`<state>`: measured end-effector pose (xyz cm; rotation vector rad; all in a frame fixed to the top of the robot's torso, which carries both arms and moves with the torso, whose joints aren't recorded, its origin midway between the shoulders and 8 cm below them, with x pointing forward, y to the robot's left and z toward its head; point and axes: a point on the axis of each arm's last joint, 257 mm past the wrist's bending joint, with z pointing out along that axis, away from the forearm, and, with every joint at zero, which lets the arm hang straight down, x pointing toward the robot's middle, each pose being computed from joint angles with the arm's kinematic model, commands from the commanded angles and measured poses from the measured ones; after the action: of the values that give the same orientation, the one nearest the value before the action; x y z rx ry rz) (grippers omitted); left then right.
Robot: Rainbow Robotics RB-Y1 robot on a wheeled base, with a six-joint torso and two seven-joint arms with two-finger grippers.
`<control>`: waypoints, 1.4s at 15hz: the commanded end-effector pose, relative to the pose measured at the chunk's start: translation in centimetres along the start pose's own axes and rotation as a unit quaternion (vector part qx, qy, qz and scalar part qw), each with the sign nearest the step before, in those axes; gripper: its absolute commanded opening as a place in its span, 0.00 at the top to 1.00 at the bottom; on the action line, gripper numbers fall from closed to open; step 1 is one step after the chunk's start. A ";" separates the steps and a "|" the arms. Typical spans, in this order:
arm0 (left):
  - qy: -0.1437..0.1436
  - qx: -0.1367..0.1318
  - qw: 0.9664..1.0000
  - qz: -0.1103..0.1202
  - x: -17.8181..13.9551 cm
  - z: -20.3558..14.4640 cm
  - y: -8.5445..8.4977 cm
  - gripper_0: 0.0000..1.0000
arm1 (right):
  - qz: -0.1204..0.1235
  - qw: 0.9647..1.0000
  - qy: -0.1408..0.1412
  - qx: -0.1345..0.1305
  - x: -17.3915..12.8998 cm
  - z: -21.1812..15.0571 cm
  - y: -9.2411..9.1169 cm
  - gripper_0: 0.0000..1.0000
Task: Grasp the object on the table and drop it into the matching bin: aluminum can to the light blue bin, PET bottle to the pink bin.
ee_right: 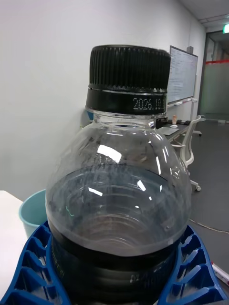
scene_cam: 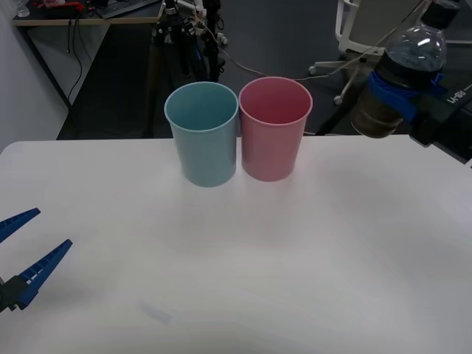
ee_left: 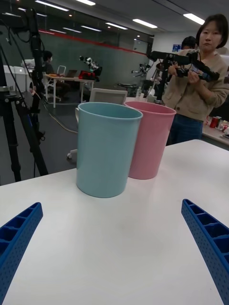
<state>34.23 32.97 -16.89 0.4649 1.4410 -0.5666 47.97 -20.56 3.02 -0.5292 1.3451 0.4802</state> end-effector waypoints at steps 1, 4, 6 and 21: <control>0.000 0.000 1.000 0.000 0.0 0.0 0.0 0.00 | -0.002 1.000 0.002 0.001 -0.2 3.4 -1.1 1.00; 0.000 0.000 1.000 0.000 0.0 0.0 0.0 0.00 | 0.000 1.000 -0.002 0.005 -0.9 7.8 -2.8 1.00; 0.000 0.000 1.000 0.000 0.0 0.0 0.0 0.00 | 0.011 1.000 -0.004 0.010 -0.8 10.4 -3.6 1.00; 0.000 0.000 1.000 0.000 0.0 0.0 0.0 0.00 | 0.017 1.000 0.017 0.014 4.8 20.3 0.2 1.00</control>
<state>34.23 32.97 -16.89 0.4649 1.4409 -0.5666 64.42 -8.18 1.40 -0.4936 1.3892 0.4868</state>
